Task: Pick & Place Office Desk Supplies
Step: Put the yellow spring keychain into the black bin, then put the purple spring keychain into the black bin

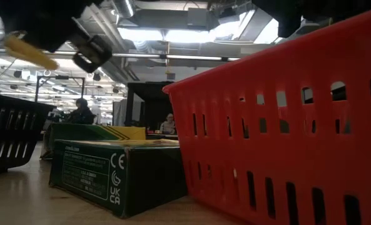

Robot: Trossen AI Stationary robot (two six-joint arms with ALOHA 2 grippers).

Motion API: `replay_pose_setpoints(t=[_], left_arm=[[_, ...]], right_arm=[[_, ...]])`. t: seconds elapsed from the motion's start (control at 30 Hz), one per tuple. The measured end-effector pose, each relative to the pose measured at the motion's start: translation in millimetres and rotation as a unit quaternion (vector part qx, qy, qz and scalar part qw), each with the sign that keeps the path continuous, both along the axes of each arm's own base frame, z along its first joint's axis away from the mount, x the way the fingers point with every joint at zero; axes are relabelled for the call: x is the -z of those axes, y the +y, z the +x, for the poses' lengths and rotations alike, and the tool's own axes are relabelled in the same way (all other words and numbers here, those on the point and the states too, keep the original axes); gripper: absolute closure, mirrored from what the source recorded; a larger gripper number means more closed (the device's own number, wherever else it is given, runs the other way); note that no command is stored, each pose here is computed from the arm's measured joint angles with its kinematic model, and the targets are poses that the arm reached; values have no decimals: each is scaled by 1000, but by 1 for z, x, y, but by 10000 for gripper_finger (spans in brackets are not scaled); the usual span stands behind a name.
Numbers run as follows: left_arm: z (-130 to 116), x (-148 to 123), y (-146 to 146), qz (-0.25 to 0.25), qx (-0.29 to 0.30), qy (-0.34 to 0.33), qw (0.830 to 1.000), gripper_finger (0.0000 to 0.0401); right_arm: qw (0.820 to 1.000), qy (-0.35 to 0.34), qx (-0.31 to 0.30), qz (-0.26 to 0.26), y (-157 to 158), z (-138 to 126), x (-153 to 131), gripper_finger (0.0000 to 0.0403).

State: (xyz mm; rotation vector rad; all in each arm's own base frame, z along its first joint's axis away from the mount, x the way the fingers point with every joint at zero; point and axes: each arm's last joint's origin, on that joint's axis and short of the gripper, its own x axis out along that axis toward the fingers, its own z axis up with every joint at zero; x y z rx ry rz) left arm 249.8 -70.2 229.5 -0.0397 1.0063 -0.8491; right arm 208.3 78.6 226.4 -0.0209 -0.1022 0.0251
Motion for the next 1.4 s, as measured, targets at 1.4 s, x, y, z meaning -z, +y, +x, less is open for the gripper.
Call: replay_pose_setpoints(t=[1.4], left_arm=[[-1,27,-31,-50,-13,-78,996,288]], right_arm=[[1000,7,1,11,0,0,1,184]])
